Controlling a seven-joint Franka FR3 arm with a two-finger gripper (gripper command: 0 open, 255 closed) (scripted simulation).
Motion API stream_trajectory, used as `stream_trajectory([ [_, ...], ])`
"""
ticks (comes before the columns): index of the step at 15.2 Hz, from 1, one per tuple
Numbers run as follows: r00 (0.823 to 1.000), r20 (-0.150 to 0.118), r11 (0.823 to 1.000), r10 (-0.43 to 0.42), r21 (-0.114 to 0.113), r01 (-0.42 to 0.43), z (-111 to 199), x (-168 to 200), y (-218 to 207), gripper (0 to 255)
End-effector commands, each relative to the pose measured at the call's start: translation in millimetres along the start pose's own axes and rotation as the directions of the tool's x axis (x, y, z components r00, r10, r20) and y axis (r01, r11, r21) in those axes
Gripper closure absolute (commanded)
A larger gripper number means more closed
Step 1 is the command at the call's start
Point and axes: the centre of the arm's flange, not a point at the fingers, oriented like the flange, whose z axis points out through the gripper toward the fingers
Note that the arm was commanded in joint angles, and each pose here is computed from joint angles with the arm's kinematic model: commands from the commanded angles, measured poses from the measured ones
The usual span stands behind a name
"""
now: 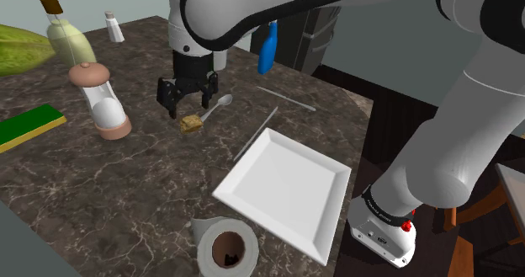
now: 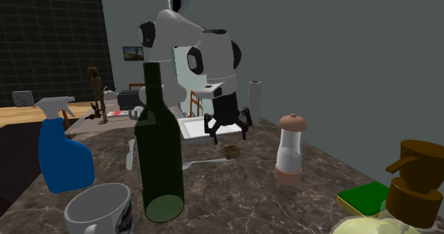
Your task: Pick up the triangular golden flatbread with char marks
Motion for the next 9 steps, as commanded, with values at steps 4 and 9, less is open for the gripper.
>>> stream_trajectory([
  [4,1.000,0.000,1.000,0.000,0.003,0.000,24,2,-1,0],
  [9,1.000,0.000,1.000,0.000,0.003,0.000,38,2,1,255],
])
